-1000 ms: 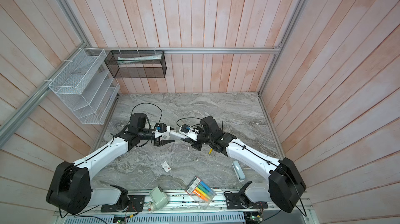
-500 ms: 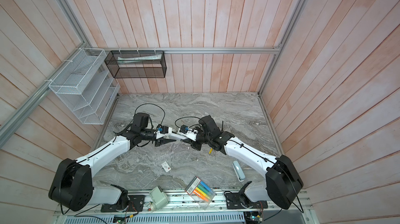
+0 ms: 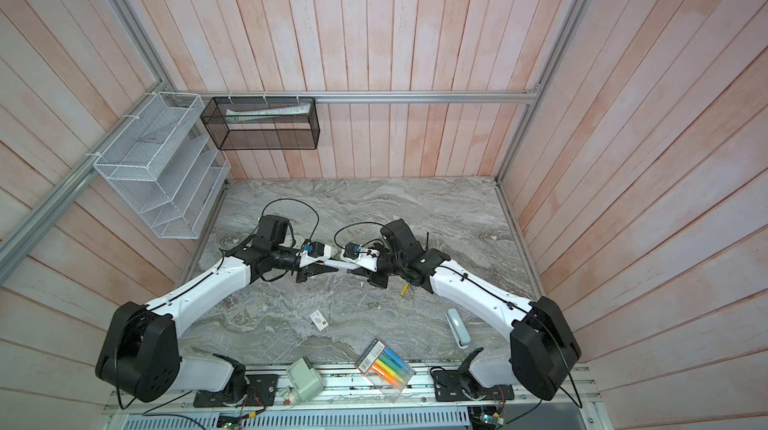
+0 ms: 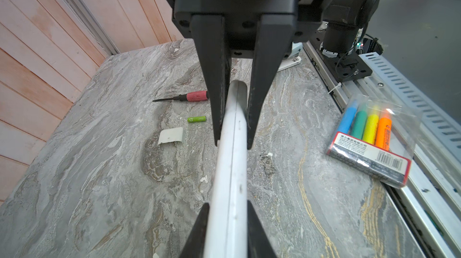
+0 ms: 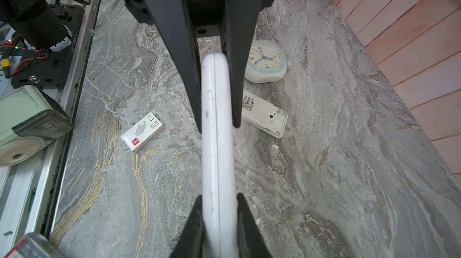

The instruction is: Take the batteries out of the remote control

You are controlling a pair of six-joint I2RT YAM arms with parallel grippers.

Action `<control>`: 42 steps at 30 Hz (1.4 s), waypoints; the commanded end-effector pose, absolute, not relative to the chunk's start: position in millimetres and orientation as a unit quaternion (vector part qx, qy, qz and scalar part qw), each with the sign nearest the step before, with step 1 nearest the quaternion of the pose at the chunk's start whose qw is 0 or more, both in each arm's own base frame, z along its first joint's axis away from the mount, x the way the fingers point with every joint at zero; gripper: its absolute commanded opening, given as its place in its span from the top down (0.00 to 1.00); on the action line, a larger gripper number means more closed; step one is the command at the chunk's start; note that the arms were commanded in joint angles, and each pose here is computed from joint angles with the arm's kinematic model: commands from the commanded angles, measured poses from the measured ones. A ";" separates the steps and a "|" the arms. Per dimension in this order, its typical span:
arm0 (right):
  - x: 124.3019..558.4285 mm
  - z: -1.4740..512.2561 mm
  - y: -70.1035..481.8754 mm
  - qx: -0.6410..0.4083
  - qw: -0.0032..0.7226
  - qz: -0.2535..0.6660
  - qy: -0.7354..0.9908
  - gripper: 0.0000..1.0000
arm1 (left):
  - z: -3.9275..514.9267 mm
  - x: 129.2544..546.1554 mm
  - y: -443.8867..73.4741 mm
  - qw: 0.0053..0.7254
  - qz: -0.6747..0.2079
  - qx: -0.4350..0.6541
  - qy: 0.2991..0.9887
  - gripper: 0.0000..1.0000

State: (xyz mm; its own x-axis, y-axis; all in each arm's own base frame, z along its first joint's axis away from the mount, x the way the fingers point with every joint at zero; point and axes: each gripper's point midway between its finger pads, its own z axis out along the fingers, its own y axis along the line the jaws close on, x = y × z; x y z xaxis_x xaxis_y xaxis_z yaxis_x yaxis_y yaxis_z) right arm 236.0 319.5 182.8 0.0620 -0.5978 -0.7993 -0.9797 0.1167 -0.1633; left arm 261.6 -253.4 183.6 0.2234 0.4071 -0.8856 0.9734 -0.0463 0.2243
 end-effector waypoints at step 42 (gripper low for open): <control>280.5 218.1 260.3 -0.445 0.442 0.370 0.685 0.40 | 221.5 271.8 -249.1 0.414 -0.469 0.414 0.662 0.98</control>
State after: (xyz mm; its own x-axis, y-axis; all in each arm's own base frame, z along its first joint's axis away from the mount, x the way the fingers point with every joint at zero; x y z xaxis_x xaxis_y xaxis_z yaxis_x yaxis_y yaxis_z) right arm 283.3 252.8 217.8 -0.1867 -0.3180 -0.9295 -0.9264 0.3718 0.0589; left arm 278.4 -245.8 220.2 -0.2750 0.1888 -0.9427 0.9372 0.2712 -0.2191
